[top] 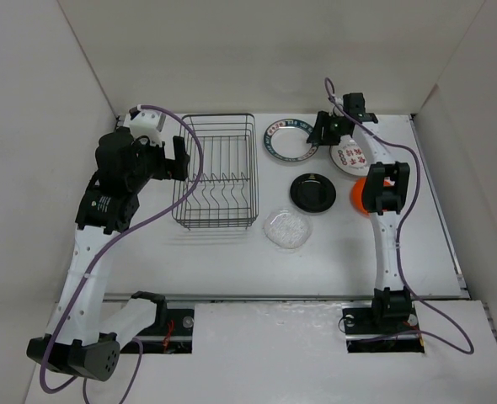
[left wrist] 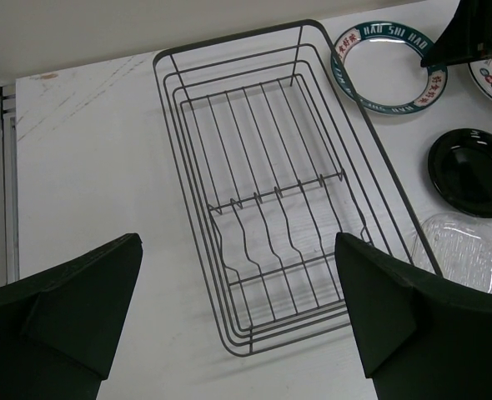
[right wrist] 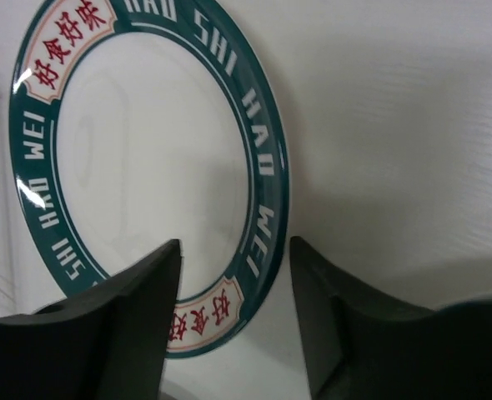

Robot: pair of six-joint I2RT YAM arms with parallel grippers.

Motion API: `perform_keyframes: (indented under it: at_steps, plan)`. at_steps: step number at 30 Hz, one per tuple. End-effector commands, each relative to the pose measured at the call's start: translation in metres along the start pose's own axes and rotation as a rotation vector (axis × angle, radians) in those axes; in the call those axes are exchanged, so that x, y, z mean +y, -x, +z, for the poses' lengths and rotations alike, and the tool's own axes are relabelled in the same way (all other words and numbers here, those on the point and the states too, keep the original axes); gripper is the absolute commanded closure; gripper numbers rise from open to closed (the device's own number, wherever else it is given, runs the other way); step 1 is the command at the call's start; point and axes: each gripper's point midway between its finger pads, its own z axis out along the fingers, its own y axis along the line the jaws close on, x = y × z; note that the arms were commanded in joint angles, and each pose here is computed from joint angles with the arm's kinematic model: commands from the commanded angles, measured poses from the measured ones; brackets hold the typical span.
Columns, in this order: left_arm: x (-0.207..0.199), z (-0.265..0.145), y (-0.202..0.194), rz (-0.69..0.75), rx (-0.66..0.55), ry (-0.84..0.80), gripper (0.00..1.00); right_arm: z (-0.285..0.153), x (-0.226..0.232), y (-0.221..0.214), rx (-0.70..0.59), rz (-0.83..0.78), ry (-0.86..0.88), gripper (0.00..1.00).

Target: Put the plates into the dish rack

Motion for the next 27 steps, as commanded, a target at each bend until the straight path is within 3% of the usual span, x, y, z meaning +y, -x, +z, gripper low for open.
perform_keyframes:
  at_steps: [1,5,6,9,14,19,22,27]
  plan:
    - [0.000,-0.003,0.005,0.012,-0.029,-0.004,0.00,0.007,0.005,-0.006,0.025,0.028,0.006,0.44]
    - [0.004,0.000,-0.003,0.019,-0.009,0.016,0.00,0.011,0.003,-0.013,0.044,0.075,0.001,0.61]
    - [0.006,0.000,-0.003,0.019,-0.009,0.025,0.00,0.011,0.003,-0.013,0.044,0.075,0.001,0.75]
    - [0.006,0.003,-0.011,0.027,0.011,0.024,0.00,0.012,0.001,-0.017,0.051,0.122,-0.013,1.00]
    - [0.007,0.006,-0.016,0.026,0.014,0.024,0.00,-0.004,0.017,0.003,-0.019,0.169,0.005,1.00]
    - [0.006,0.015,-0.005,0.037,0.001,0.015,0.00,-0.082,0.061,0.082,-0.282,0.127,-0.011,1.00]
    - [0.000,0.024,0.008,0.007,-0.011,-0.018,0.00,-0.137,0.069,0.116,-0.419,0.111,-0.120,1.00]
    - [-0.018,0.051,0.033,-0.016,-0.027,-0.129,0.00,-0.196,0.092,0.130,-0.534,0.032,-0.242,1.00]
